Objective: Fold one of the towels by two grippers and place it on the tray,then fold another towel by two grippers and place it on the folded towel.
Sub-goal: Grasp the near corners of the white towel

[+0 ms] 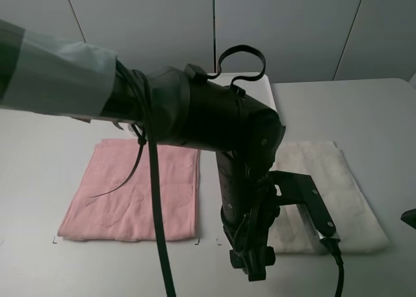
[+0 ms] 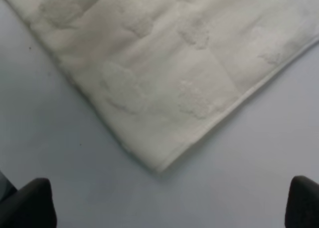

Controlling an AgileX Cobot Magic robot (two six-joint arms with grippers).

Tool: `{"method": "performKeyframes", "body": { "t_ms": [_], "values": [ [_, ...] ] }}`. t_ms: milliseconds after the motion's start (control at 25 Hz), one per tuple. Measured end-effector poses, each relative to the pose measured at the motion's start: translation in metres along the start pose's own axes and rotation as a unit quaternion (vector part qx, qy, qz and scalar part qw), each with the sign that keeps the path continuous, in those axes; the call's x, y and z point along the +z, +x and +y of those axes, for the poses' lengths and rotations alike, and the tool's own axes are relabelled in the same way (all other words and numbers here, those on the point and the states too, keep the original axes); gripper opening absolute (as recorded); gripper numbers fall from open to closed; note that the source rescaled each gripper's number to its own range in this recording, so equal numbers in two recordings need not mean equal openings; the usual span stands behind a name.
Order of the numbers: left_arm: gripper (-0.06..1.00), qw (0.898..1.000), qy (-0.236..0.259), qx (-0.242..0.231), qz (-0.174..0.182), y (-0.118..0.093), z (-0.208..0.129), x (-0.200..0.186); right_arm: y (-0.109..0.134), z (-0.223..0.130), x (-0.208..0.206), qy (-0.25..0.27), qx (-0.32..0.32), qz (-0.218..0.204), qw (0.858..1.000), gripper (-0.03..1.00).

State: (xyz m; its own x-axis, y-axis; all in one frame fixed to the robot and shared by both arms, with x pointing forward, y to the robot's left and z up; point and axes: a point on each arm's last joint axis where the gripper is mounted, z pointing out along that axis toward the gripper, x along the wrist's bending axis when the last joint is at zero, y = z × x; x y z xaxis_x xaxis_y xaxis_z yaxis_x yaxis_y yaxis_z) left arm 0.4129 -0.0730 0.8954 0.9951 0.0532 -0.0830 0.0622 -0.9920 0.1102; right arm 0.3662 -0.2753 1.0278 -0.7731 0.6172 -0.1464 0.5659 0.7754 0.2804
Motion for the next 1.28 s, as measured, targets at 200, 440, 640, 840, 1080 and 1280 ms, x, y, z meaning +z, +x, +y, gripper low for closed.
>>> {"method": "performKeyframes", "body": {
  "t_ms": [200,440,640,840,1080,1280],
  "values": [
    [0.94,1.000,0.011,-0.002,-0.006,0.002,0.001,0.014,0.000,0.000,0.000,0.001,0.000,0.001,1.000,1.00],
    [0.94,1.000,0.019,-0.005,-0.009,0.003,0.001,0.022,0.000,0.000,0.000,0.001,0.000,0.001,1.000,1.00],
    [0.94,1.000,0.019,-0.011,-0.008,0.003,0.001,0.023,0.000,0.000,0.001,0.002,-0.026,0.003,1.000,1.00],
    [0.94,1.000,0.018,-0.014,-0.008,0.003,0.001,0.022,-0.005,0.003,0.013,0.027,-0.055,0.031,0.998,1.00],
    [0.94,1.000,0.018,-0.014,-0.008,0.003,0.001,0.022,-0.014,0.008,0.038,0.063,-0.116,0.082,0.988,1.00],
    [0.94,1.000,0.018,-0.014,-0.008,0.003,0.001,0.022,-0.020,0.012,0.056,0.076,-0.158,0.109,0.979,1.00]
  ]
}}
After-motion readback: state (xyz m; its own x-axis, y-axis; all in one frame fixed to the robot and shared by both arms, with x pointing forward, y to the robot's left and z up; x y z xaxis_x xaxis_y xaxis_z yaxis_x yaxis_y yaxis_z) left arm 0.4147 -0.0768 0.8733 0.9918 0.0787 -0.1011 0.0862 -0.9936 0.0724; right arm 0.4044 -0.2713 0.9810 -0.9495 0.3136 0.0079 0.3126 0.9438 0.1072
